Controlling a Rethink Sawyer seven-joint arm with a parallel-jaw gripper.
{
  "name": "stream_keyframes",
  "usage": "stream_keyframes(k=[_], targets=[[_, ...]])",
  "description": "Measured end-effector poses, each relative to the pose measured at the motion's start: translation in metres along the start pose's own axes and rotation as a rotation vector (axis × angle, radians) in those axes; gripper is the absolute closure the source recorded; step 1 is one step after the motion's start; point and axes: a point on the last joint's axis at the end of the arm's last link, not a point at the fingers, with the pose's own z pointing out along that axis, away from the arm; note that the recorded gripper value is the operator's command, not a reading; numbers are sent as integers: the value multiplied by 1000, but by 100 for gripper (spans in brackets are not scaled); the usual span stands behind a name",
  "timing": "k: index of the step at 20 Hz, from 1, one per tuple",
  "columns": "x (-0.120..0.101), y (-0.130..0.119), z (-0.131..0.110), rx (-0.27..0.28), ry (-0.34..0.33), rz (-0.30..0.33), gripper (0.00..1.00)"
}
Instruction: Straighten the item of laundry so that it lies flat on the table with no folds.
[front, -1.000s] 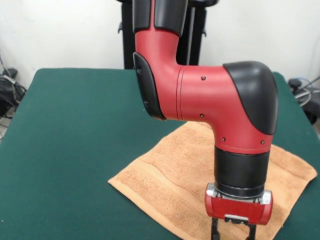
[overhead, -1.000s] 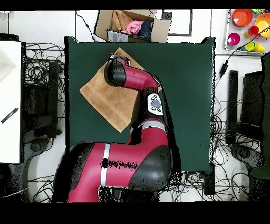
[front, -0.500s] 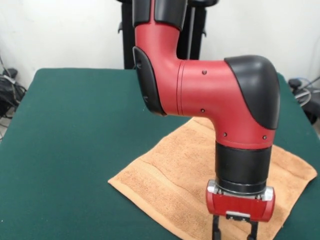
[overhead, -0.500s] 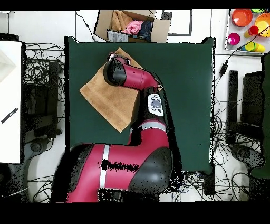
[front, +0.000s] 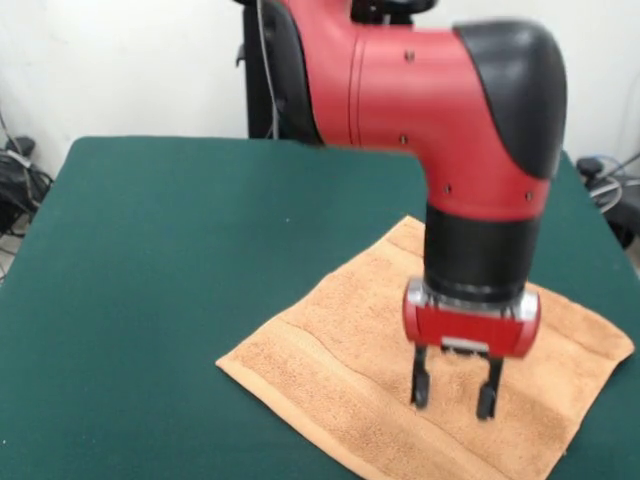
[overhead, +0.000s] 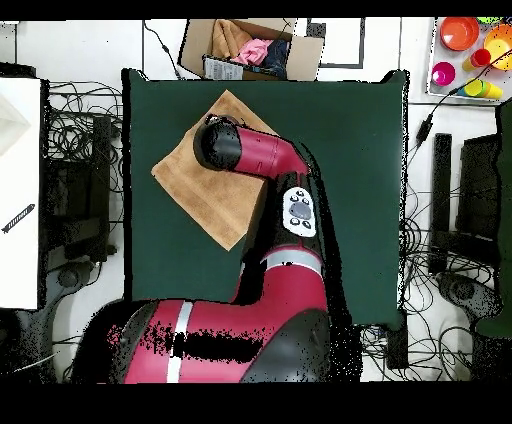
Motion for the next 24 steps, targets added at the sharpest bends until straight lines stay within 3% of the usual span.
stream_keyframes(k=[6, 10, 17, 24], targets=[[2, -11, -42, 22, 22, 5, 0], [9, -22, -57, 32, 33, 19, 0], [39, -62, -54, 62, 64, 60, 0], [93, -87, -52, 101, 111, 47, 0]])
